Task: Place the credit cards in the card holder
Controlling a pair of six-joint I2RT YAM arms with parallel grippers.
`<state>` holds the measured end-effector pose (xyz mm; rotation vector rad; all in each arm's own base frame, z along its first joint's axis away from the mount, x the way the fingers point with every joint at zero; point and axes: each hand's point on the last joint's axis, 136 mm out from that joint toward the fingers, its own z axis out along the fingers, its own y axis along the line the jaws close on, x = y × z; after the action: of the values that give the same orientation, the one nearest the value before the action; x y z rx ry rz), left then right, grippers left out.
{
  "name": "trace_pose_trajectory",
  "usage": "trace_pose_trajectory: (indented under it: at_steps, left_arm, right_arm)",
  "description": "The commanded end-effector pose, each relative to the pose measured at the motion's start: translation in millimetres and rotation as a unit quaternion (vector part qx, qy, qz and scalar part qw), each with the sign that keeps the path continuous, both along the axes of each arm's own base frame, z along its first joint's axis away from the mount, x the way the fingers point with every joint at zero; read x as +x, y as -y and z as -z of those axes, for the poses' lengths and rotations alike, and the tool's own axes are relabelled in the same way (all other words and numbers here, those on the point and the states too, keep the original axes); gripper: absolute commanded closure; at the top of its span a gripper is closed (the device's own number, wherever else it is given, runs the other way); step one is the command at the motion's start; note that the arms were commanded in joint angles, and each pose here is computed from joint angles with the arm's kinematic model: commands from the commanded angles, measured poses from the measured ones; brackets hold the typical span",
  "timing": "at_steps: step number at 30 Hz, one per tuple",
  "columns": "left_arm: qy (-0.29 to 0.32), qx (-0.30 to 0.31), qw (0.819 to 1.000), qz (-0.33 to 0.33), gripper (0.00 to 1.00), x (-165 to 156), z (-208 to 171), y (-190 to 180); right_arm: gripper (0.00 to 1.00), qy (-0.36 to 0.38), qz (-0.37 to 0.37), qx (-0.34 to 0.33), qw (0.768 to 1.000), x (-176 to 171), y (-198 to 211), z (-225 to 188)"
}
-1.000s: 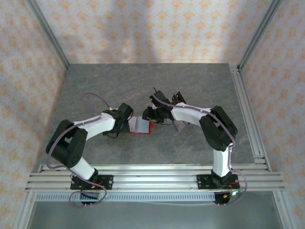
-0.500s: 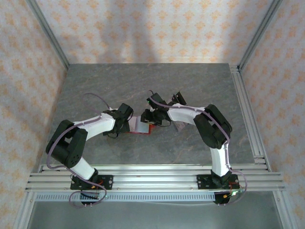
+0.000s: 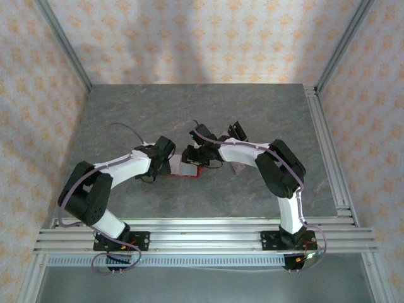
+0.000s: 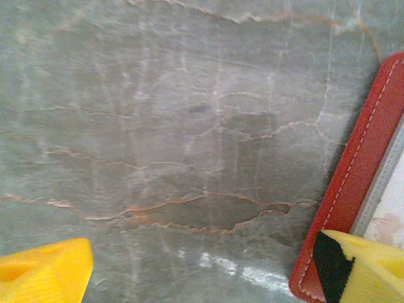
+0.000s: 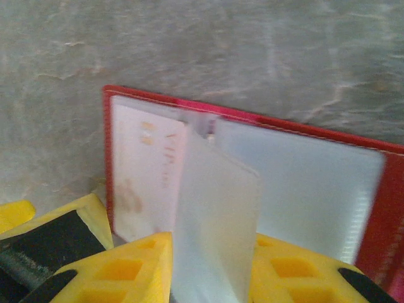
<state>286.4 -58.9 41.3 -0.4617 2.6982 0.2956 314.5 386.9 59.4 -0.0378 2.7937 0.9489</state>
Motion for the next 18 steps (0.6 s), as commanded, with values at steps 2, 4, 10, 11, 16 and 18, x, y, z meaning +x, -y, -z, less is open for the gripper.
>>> trace_pose_trajectory:
  at_steps: [2, 4, 10, 11, 16, 18]
  left_arm:
    - [0.038, 0.031, 0.998, -0.044, 0.08, -7.4, -34.5, -32.7]
    - [0.05, 0.03, 0.997, -0.051, 0.08, -7.5, -45.5, -37.6]
    - [0.064, 0.024, 0.996, -0.056, 0.08, -7.8, -58.8, -39.5]
    - [0.063, 0.022, 0.996, -0.055, 0.08, -7.6, -59.3, -38.5]
    - [0.067, 0.009, 0.997, -0.043, 0.08, -2.7, -59.7, -32.5]
    - [0.064, 0.006, 0.997, -0.034, 0.08, -0.2, -58.3, -29.4]
  right_arm:
    - [0.67, 0.007, -0.018, 0.023, 1.0, 1.5, -29.6, -13.8]
    - [0.67, 0.004, -0.02, 0.023, 1.0, 3.4, -38.1, -9.1]
    - [0.67, -0.017, -0.026, 0.03, 0.999, 10.2, -61.0, 10.0]
    - [0.67, -0.013, -0.028, 0.032, 0.999, 11.7, -62.9, 6.5]
    - [0.65, 0.025, -0.029, 0.06, 0.997, 21.8, -53.3, -45.7]
    - [0.64, 0.044, -0.022, 0.072, 0.996, 23.4, -40.6, -71.2]
